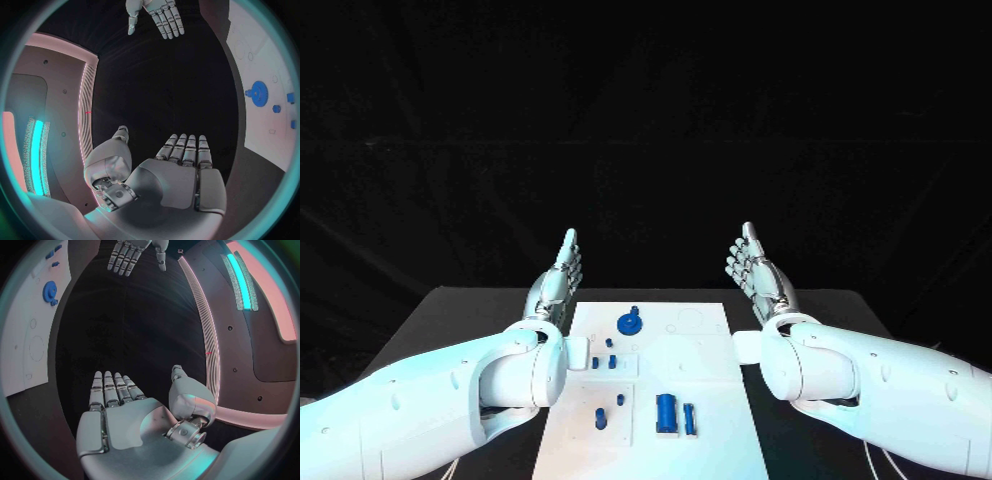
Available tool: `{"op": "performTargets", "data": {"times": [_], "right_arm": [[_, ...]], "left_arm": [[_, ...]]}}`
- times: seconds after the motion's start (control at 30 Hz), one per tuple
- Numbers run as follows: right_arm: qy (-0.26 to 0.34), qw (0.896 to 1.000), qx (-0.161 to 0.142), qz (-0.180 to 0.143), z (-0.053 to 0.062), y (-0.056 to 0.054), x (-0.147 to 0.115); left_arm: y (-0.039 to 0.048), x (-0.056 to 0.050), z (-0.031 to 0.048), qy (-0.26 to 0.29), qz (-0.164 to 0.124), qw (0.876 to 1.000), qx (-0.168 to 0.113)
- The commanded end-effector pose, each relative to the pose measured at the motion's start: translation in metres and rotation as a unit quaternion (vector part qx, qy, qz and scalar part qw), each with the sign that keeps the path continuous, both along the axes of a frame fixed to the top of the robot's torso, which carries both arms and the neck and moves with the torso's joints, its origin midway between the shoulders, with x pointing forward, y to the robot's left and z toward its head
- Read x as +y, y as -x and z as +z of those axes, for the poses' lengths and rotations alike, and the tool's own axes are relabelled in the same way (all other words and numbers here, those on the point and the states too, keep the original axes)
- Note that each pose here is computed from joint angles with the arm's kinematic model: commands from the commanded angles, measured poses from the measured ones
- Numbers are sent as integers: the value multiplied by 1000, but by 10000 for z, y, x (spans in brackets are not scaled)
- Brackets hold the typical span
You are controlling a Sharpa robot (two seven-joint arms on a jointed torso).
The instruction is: Assemble the parts on the task board
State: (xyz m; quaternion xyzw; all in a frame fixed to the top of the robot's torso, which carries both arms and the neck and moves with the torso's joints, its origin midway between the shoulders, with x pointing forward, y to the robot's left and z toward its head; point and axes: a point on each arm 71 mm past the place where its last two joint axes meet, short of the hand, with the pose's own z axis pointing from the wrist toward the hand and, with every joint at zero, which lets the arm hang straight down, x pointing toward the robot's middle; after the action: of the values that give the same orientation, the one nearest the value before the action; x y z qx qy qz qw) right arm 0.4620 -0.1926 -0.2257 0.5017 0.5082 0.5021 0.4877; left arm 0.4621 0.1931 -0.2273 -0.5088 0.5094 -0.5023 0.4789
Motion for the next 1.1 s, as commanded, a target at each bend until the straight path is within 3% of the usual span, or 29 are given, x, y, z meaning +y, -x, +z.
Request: {"op": "performTargets", "data": {"times": [0.03,1.1], "right_arm": [[-1,1000,-10,-2,15,3,2],[-1,1000,-10,-2,15,3,2]], "left_arm": [[4,-7,31,-6,3,1000,-18],[4,-7,31,-6,3,1000,-18]]}}
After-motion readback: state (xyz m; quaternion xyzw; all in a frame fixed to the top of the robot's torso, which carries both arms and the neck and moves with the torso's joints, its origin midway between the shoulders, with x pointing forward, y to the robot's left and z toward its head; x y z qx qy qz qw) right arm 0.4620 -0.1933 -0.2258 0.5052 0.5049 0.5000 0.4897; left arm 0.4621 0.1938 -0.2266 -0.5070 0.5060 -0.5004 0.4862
